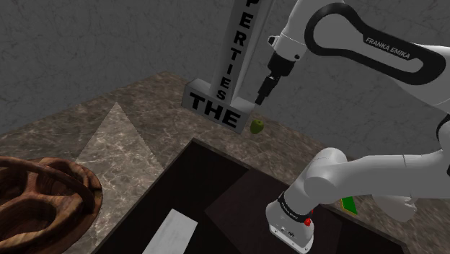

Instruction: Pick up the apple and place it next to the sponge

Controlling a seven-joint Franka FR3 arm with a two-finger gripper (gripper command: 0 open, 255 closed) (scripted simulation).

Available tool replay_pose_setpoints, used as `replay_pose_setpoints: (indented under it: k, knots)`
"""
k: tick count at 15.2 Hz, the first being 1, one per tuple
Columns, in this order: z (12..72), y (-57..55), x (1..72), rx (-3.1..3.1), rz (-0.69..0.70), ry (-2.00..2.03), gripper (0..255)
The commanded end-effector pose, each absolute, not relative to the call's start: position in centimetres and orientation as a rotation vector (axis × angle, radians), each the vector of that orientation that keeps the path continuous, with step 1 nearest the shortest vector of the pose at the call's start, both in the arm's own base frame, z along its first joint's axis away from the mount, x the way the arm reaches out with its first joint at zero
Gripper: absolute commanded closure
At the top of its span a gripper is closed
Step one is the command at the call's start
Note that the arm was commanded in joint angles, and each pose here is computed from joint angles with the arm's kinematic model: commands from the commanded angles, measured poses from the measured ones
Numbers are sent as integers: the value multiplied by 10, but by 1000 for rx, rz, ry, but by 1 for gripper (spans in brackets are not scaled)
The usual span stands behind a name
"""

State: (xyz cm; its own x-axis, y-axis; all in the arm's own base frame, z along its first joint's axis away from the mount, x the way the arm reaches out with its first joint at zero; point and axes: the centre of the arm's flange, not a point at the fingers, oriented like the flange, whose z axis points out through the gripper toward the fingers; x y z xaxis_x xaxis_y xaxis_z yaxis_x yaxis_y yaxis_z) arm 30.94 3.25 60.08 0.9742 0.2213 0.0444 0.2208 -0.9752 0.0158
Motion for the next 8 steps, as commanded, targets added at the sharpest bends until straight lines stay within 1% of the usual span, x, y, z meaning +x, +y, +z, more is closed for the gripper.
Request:
replay_pose_setpoints:
  k: [1, 8]
  knots:
    - [601, 33, 309, 3111, 72, 348, 0]
    - [542, -38, 310, 3082, 97, 478, 0]
